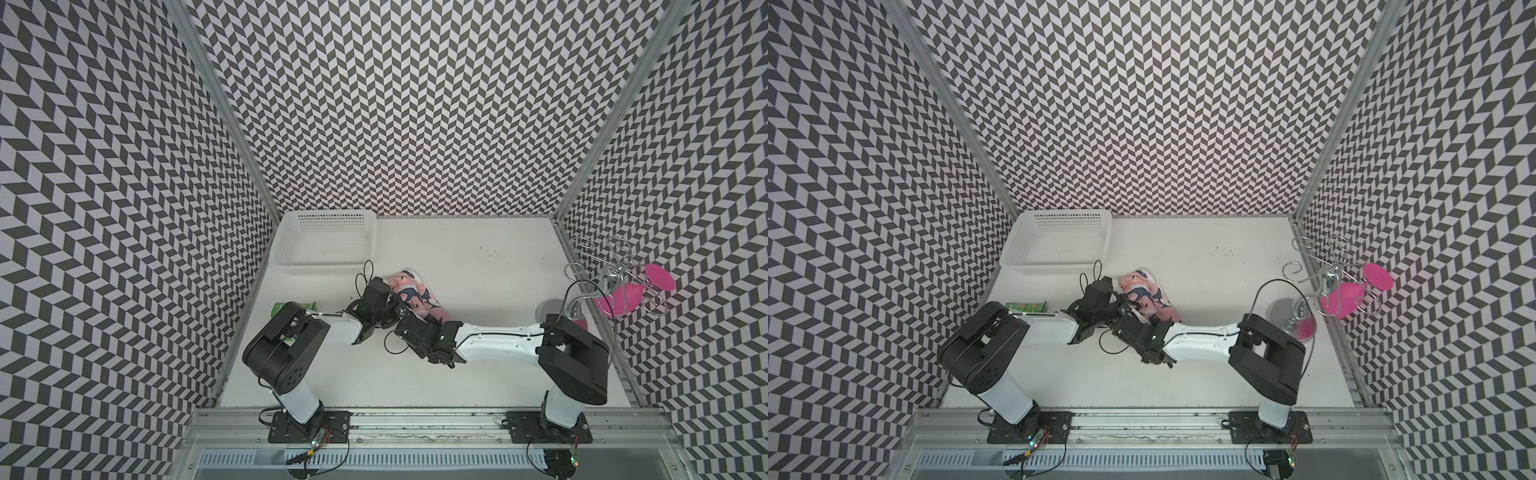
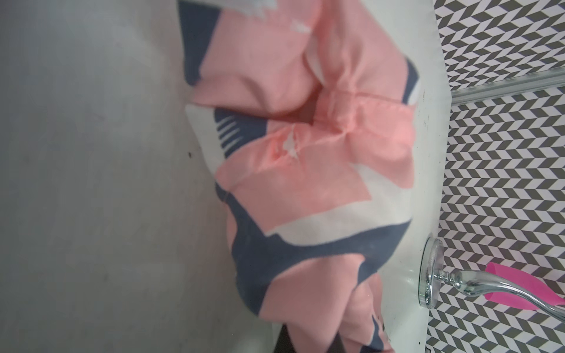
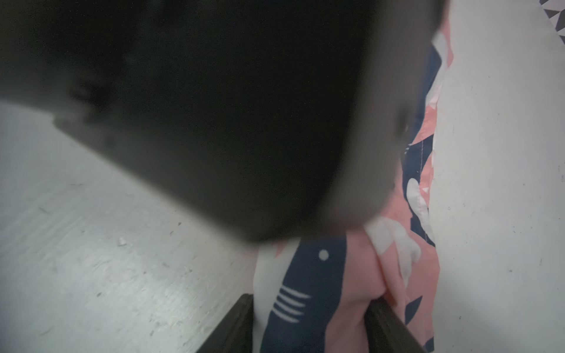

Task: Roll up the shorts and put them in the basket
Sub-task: Roll the shorts at the center of the board, then pick up the shorts from the center of the board.

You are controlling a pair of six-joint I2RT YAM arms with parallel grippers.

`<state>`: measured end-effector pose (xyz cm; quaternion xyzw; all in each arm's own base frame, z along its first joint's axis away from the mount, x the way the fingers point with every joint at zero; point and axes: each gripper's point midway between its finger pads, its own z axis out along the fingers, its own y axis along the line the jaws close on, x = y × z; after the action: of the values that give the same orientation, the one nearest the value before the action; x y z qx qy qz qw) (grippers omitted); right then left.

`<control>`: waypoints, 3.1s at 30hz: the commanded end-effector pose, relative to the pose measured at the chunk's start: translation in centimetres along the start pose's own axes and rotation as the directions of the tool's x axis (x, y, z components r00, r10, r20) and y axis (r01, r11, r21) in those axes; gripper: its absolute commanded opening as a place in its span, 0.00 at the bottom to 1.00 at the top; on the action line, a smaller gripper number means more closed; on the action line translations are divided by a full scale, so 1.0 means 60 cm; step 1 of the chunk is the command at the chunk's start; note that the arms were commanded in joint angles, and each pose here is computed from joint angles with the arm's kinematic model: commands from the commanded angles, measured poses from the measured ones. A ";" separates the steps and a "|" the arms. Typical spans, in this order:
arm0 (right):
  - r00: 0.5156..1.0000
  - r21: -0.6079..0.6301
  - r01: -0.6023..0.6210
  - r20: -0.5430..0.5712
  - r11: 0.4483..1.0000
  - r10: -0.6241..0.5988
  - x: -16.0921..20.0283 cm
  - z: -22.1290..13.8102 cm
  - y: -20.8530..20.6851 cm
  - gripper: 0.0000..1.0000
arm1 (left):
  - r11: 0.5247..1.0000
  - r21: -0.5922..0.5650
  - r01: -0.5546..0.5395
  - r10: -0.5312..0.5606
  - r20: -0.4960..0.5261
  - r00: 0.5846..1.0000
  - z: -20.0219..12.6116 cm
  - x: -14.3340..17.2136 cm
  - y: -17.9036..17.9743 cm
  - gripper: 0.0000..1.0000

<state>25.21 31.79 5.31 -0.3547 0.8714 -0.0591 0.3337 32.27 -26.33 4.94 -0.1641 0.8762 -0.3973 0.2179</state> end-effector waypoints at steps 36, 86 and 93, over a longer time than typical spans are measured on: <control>0.605 -0.747 -0.659 -0.460 0.084 0.650 0.030 -0.001 -0.052 0.00 | 0.950 0.279 -0.138 0.102 0.139 0.985 -0.028 -0.019 -0.065 0.73; 0.600 -0.680 -0.602 -0.039 0.419 0.799 0.008 -0.115 -0.205 0.34 | 0.970 -0.036 -0.239 0.242 0.162 0.957 -0.023 -0.127 -0.119 0.00; 0.600 -0.688 -0.593 -0.032 0.418 0.800 0.008 -0.119 -0.205 0.34 | 0.971 0.078 -0.224 0.188 0.323 0.927 -0.114 -0.252 -0.200 0.00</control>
<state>27.51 21.78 14.51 -0.0476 0.8430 0.4448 0.2988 41.71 -23.29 15.96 -0.1285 0.8548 -0.3507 0.3604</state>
